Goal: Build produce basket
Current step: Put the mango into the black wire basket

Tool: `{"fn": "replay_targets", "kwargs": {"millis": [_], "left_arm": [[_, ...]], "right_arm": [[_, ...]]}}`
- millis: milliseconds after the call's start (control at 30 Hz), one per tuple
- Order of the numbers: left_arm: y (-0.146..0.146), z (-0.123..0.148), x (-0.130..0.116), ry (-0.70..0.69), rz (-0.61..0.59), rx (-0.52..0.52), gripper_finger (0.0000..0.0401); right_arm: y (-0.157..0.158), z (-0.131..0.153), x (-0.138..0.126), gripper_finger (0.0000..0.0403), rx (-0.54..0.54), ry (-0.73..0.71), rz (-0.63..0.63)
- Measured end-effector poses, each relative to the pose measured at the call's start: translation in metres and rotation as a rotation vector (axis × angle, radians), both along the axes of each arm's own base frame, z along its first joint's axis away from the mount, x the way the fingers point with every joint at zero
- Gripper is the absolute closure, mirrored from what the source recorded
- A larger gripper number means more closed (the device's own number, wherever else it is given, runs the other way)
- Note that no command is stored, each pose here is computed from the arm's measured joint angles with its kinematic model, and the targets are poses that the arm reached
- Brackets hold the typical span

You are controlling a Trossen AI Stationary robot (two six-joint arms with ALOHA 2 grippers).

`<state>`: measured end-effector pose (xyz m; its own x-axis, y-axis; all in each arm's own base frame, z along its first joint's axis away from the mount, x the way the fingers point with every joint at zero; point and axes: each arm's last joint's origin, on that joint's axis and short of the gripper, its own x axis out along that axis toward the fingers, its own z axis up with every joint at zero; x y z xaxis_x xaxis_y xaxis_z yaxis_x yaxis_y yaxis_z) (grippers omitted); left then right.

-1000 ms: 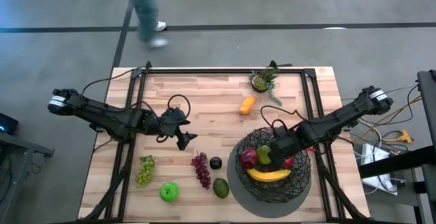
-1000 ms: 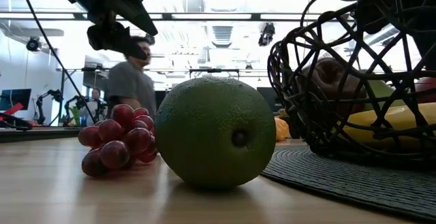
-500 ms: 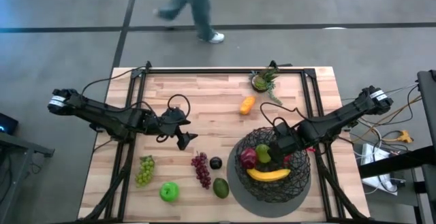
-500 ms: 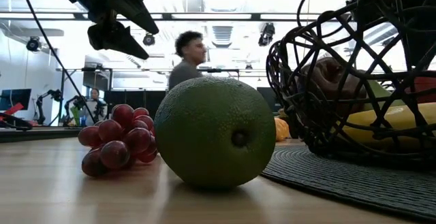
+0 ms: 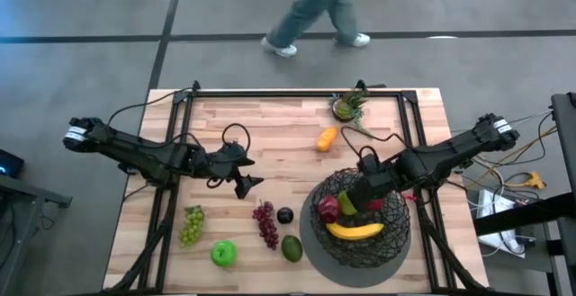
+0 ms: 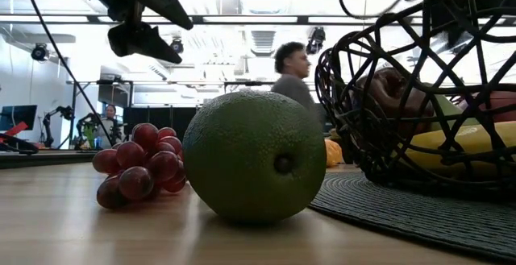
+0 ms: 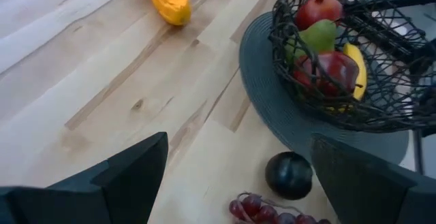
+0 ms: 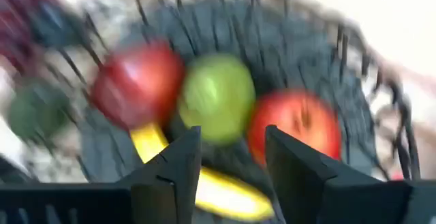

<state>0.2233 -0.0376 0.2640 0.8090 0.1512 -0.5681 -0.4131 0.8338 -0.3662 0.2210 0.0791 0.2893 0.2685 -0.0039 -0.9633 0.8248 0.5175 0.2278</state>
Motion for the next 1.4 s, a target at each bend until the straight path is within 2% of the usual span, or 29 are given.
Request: {"fn": "replay_targets", "kwargs": {"millis": [167, 300, 433, 633, 833, 1000, 1200, 1400], "left_arm": [[-0.001, 0.002, 0.002, -0.024, -0.018, -0.018, 0.0063], [-0.001, 0.002, 0.002, -0.025, -0.020, -0.019, 0.0063], [-0.001, 0.002, 0.002, -0.025, -0.027, -0.009, 0.0063], [-0.001, 0.002, 0.002, -0.022, -0.037, -0.001, 0.0063], [-0.001, 0.002, 0.002, -0.020, -0.039, -0.002, 0.0063], [-0.001, 0.002, 0.001, -0.014, -0.055, 0.016, 0.0063], [0.000, 0.000, -0.002, 0.014, -0.055, 0.024, 0.0063], [0.001, 0.001, -0.004, 0.023, -0.063, 0.038, 0.0063]], "right_arm": [[-0.014, 0.015, 0.018, 0.0269, -0.189, -0.233, -0.140], [-0.045, 0.013, 0.035, 0.0267, -0.194, -0.272, -0.236], [-0.085, -0.005, 0.053, 0.0245, -0.175, -0.174, -0.213], [-0.143, -0.046, 0.083, 0.0188, -0.076, -0.087, -0.196], [-0.180, -0.078, 0.106, 0.0133, -0.082, 0.018, -0.237], [-0.197, -0.089, 0.124, 0.0096, -0.101, 0.077, -0.269], [-0.210, -0.106, 0.134, 0.0090, -0.109, 0.233, -0.280], [-0.210, -0.123, 0.140, 0.0109, -0.092, 0.285, -0.239]]}}
